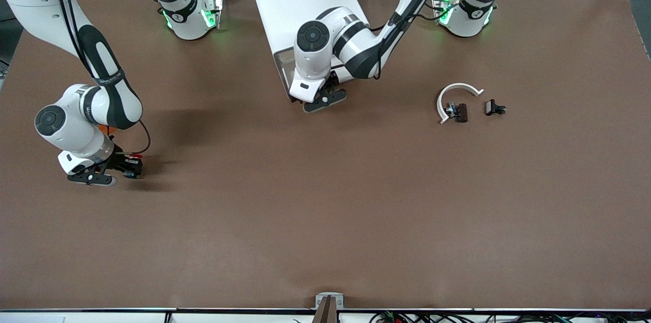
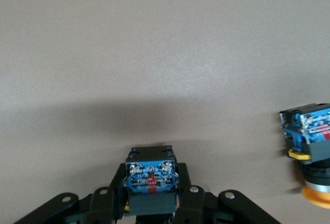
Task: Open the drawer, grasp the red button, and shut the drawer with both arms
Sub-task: 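Place the red button beside the orange button with the right gripper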
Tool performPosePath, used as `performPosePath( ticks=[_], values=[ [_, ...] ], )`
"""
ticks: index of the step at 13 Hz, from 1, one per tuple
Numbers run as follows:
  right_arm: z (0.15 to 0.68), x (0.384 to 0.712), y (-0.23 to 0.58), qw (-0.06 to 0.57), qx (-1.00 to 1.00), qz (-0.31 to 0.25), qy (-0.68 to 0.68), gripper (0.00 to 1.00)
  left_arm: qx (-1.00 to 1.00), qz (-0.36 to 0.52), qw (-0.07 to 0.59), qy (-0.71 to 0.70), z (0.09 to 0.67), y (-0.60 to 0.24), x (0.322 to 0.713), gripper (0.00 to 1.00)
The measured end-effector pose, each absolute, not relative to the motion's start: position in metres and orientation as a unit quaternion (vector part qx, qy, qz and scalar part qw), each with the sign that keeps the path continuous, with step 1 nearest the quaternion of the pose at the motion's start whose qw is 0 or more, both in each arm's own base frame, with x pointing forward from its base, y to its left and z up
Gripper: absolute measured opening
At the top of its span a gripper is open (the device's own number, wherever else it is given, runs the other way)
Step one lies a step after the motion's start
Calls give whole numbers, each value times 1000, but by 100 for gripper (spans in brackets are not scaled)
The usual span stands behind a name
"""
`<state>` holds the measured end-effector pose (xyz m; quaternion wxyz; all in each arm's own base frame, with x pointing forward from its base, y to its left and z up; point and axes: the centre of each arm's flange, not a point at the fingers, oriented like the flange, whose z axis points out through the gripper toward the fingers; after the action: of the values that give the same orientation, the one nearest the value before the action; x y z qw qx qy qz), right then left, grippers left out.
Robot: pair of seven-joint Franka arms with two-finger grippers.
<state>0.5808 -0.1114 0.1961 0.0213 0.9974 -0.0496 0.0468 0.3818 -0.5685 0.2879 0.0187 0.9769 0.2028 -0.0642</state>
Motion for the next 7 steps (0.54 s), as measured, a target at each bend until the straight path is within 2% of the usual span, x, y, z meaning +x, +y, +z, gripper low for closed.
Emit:
performPosePath(
  ticks=[7],
  values=[
    [183,588,-109,20,998,42,-47,42,976,-77,-13,205,282,-586,341,100]
  ],
)
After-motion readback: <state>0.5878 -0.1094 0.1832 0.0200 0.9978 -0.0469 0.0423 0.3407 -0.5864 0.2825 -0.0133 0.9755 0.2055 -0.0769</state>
